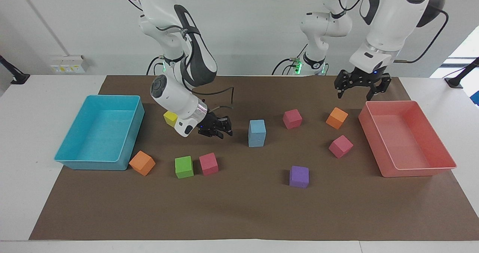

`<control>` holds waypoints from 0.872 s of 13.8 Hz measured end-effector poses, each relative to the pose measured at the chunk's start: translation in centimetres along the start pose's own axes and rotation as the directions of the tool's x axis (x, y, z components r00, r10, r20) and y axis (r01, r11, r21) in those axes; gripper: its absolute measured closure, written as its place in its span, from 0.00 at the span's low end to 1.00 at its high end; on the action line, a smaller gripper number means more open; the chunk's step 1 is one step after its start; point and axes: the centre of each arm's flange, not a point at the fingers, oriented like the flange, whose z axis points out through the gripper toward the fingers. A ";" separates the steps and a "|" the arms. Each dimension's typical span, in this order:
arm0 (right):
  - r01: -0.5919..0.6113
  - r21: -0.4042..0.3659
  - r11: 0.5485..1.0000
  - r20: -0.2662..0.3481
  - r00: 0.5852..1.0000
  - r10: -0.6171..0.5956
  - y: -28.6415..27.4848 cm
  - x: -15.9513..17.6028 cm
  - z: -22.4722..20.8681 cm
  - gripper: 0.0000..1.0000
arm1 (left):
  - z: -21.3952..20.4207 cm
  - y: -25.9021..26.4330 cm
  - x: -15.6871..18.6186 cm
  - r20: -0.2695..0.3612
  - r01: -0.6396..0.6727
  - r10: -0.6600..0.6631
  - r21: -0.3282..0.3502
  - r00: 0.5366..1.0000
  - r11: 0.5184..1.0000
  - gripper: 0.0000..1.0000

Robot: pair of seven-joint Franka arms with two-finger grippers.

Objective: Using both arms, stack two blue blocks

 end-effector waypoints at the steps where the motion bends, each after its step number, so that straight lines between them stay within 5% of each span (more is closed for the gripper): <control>1: 0.023 -0.034 0.999 -0.010 1.000 -0.023 0.3 0.1 -1.0 0.32 | -1.2 -1.6 -0.3 0.001 0.002 -0.002 0.001 1.000 1.000 0.00; 4: 0.124 -0.200 0.972 0.009 0.992 -0.124 2.0 0.9 -4.5 0.00 | -3.6 -3.3 -1.2 0.025 0.011 -0.010 -0.017 1.000 1.000 0.00; 12: 0.207 -0.462 0.863 -0.022 0.969 -0.245 3.3 2.2 -14.1 0.00 | -5.5 -4.3 -2.3 0.051 0.035 -0.033 -0.042 0.998 0.998 0.00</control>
